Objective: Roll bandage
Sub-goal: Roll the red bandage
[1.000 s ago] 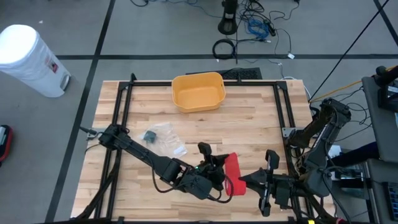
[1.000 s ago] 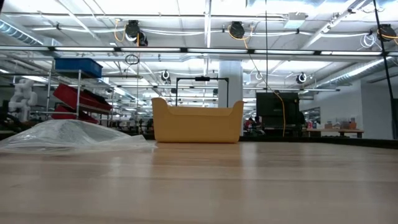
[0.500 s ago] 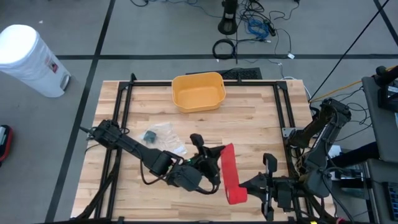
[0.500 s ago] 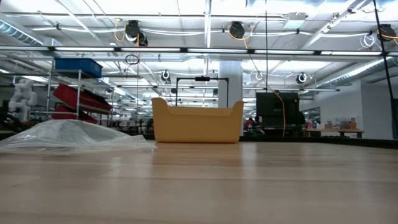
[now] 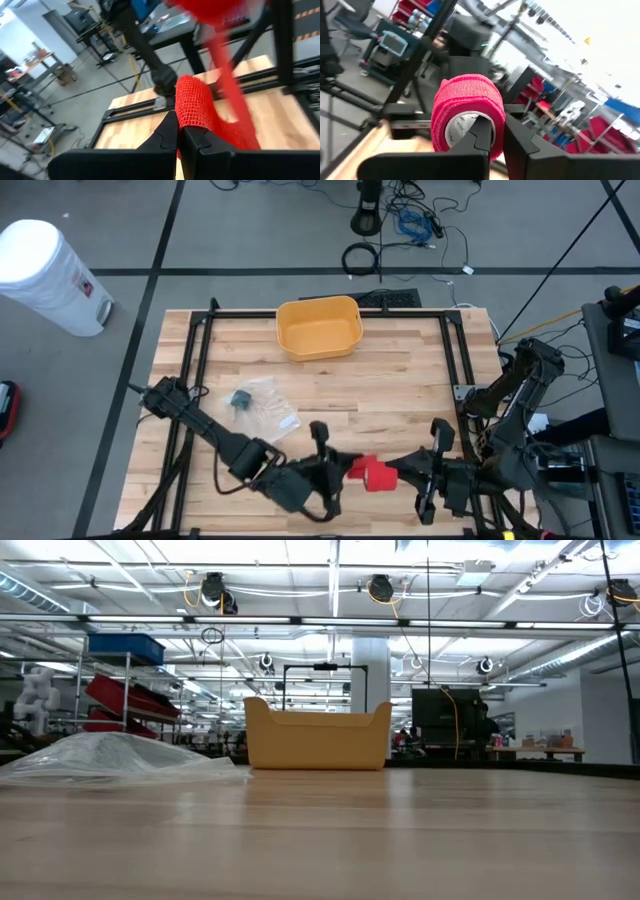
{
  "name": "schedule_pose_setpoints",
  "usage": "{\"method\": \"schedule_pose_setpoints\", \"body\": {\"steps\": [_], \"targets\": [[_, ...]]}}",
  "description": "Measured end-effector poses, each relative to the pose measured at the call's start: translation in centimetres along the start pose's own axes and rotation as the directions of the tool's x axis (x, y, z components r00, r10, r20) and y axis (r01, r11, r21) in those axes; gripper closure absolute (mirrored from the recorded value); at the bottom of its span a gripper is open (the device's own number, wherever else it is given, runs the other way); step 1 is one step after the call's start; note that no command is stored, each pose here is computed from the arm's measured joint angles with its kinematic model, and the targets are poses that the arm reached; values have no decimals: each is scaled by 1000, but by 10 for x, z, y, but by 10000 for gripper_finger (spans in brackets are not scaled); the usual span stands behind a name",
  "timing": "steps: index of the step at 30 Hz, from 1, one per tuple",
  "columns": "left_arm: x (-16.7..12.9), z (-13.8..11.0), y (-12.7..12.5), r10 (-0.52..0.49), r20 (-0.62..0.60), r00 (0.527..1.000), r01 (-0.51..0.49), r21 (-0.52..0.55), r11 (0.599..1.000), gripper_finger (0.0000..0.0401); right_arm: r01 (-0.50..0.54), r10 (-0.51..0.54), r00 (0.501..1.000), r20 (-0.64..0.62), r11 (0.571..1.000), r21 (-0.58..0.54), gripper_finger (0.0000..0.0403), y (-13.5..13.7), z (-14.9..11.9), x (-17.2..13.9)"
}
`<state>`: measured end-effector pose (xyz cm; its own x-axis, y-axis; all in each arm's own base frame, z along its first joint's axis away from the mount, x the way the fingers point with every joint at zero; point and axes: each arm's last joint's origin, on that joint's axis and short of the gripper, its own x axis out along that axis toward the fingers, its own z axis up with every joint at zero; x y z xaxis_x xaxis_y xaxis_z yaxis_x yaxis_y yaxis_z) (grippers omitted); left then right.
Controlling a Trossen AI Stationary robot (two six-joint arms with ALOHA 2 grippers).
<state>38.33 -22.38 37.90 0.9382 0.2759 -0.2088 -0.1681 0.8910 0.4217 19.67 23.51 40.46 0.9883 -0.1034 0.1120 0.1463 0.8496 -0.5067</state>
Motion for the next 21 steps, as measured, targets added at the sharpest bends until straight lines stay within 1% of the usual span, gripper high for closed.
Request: {"method": "schedule_pose_setpoints", "body": {"steps": [5, 8, 11, 16, 21], "targets": [[-14, 3, -13, -37, 19, 999, 37, -6, 999, 399, 47, -46, 998, 37, 999, -27, 384, -22, 8, -3], [-16, 2, -20, -48, 25, 999, 48, -8, 999, 399, 69, -68, 997, 37, 997, -24, 384, -36, 9, -4], [-13, 1, -26, -61, 35, 998, 61, -13, 998, 399, 96, -95, 995, 32, 995, -23, 384, -49, 9, -2], [-3, -3, -38, -136, 67, 988, 138, -25, 990, 399, 151, -151, 989, 8, 988, -45, 384, -68, 4, 6], [3, -7, -46, -178, 74, 981, 180, -17, 984, 399, 205, -206, 978, -13, 978, -46, 384, -91, 0, 9]]}}
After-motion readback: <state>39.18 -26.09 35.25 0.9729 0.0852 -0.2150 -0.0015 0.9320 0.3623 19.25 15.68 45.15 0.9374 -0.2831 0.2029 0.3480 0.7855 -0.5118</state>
